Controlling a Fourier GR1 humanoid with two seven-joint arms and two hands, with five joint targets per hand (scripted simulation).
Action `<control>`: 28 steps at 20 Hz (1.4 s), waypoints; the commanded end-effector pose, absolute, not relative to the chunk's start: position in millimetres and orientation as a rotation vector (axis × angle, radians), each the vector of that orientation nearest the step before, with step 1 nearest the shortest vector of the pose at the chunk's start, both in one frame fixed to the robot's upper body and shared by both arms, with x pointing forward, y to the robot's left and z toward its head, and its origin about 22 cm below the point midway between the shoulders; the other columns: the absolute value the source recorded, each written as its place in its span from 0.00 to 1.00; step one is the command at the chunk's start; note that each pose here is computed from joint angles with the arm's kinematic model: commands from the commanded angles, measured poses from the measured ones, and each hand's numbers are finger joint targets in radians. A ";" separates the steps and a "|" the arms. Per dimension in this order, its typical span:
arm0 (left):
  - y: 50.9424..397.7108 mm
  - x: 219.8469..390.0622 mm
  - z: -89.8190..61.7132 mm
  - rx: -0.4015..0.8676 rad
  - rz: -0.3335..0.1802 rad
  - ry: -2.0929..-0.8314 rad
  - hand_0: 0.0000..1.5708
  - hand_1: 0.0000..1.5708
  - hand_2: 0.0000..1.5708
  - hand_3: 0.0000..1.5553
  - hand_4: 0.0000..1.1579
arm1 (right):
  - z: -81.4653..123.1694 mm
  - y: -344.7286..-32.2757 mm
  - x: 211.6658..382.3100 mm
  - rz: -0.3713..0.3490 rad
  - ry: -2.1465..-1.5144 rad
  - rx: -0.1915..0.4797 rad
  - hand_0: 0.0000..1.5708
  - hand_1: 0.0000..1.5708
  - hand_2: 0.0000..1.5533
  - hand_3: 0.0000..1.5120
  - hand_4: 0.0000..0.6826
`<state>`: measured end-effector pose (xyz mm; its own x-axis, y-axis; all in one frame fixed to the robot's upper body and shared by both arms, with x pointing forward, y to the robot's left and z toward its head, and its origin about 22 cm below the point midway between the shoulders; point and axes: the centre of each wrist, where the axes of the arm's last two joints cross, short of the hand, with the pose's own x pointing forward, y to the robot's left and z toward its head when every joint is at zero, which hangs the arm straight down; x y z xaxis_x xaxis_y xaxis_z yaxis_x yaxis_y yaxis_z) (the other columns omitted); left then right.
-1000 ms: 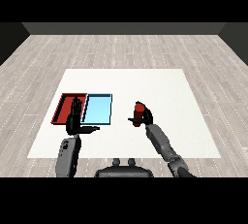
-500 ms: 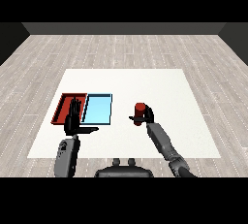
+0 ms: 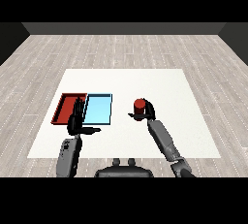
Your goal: Pick the red can and put it in the red box
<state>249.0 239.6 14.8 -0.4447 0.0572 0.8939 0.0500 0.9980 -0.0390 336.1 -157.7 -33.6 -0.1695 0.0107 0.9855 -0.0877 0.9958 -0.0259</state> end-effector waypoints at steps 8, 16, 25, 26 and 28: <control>200.6 251.5 25.1 -0.113 -0.071 -1.992 0.00 0.00 0.00 0.00 0.00 | 22.7 -159.0 314.9 0.088 -1.894 0.090 0.93 0.93 0.92 0.92 0.96; 195.8 248.5 29.3 -0.160 -0.076 -1.950 0.00 0.00 0.00 0.00 0.00 | 40.3 -135.5 298.5 0.041 -1.924 0.111 0.92 0.92 0.92 0.91 0.96; 146.4 248.8 21.8 -0.249 -0.100 -1.834 0.00 0.00 0.00 0.00 0.00 | 40.0 -99.4 297.1 0.012 -1.919 0.135 0.93 0.93 0.93 0.92 0.95; 132.7 266.1 10.3 -0.238 -0.105 -1.843 0.00 0.00 0.00 0.00 0.00 | 26.8 -86.2 297.8 0.041 -1.930 0.114 0.93 0.93 0.93 0.92 0.97; 132.4 253.5 8.0 -0.252 -0.109 -1.828 0.00 0.00 0.00 0.00 0.00 | 46.1 -85.4 290.5 0.003 -1.914 0.168 0.93 0.93 0.93 0.92 0.97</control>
